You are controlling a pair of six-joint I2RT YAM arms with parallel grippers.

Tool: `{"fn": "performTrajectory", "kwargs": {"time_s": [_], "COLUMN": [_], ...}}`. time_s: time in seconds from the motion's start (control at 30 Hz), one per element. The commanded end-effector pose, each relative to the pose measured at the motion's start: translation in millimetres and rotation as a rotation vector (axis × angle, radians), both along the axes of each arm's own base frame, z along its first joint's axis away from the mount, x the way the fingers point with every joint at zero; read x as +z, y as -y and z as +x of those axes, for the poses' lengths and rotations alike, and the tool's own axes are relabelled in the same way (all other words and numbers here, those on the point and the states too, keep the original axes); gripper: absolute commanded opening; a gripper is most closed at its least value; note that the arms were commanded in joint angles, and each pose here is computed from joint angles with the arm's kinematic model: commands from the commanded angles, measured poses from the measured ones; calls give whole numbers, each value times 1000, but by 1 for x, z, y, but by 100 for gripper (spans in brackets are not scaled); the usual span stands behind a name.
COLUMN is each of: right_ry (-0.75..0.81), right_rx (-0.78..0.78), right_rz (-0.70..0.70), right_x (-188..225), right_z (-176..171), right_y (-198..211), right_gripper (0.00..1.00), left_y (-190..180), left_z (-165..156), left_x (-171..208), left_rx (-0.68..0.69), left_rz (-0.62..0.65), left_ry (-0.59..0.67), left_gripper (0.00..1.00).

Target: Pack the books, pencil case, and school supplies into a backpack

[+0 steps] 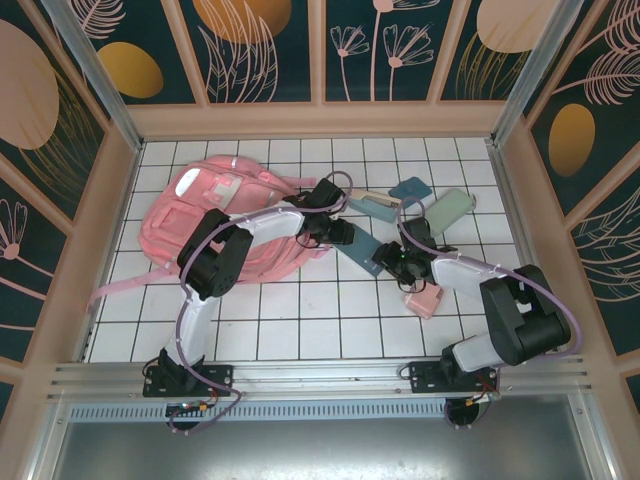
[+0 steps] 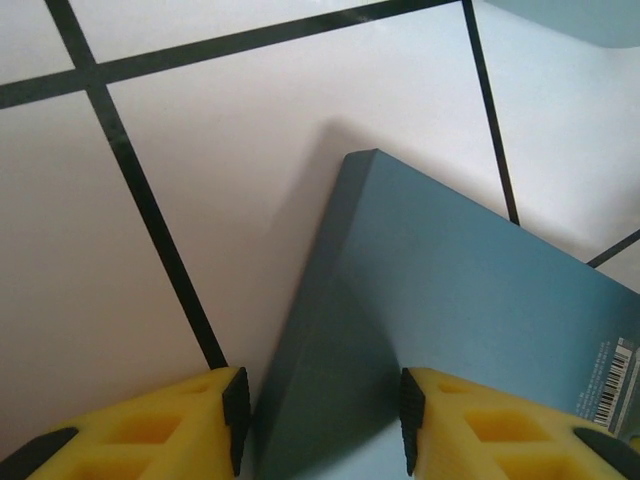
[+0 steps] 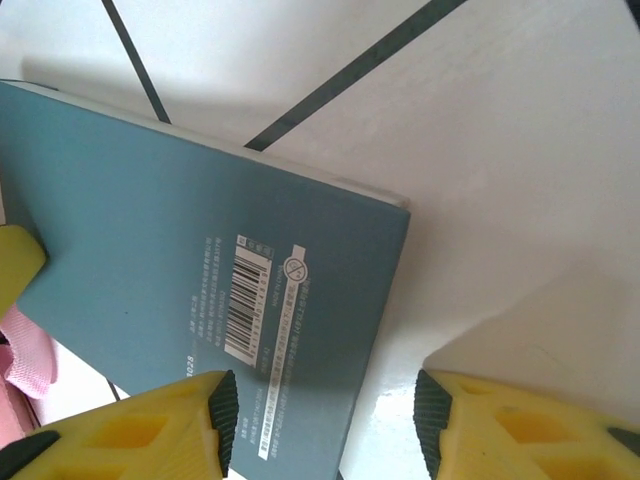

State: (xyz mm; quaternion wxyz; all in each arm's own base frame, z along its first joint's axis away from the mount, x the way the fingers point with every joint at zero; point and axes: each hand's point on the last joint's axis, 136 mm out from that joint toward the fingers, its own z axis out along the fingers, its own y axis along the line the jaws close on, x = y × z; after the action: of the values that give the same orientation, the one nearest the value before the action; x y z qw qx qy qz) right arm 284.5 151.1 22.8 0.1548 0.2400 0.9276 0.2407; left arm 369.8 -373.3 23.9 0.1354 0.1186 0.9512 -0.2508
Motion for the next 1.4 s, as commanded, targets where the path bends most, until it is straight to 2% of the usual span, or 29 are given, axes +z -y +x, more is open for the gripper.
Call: {"fn": "performTrajectory", "kwargs": {"time_s": [0.0, 0.1, 0.23, 0.33, 0.43, 0.67, 0.83, 0.93, 1.1, 1.17, 1.27, 1.37], "right_ry": [-6, -7, 1, 5, 16, 40, 52, 56, 68, 72, 73, 73], "right_rx": [30, 34, 33, 30, 24, 15, 12, 9, 2, 3, 2, 1], "right_rz": [34, 35, 34, 31, 30, 32, 42, 44, 46, 47, 49, 56], "right_x": [-11, -13, -11, -9, -6, 1, 4, 6, 9, 10, 11, 11], "right_z": [2, 3, 3, 3, 4, 4, 3, 4, 5, 6, 6, 6], "right_y": [-11, -11, -10, -9, -7, -2, 0, 0, 2, 2, 2, 2], "right_gripper": [51, 49, 48, 48, 48, 48, 48, 48, 48, 48, 48, 48], "left_y": [12, 29, 47, 54, 54, 52, 61, 64, 63, 65, 64, 67], "left_z": [-25, -37, -47, -53, -53, -57, -71, -74, -74, -77, -79, -84], "left_x": [-14, 9, 60, 85, 92, 80, 89, 103, 95, 101, 99, 109], "left_rx": [-69, -105, -132, -149, -149, -148, -212, -234, -237, -251, -255, -279], "left_rz": [-37, -181, -395, -495, -517, -504, -623, -691, -642, -691, -690, -765], "left_ry": [-95, -138, -153, -169, -178, -209, -276, -273, -276, -295, -304, -329], "left_gripper": [44, 42, 41, 40, 39, 37, 38, 37, 36, 36, 38, 41]}}
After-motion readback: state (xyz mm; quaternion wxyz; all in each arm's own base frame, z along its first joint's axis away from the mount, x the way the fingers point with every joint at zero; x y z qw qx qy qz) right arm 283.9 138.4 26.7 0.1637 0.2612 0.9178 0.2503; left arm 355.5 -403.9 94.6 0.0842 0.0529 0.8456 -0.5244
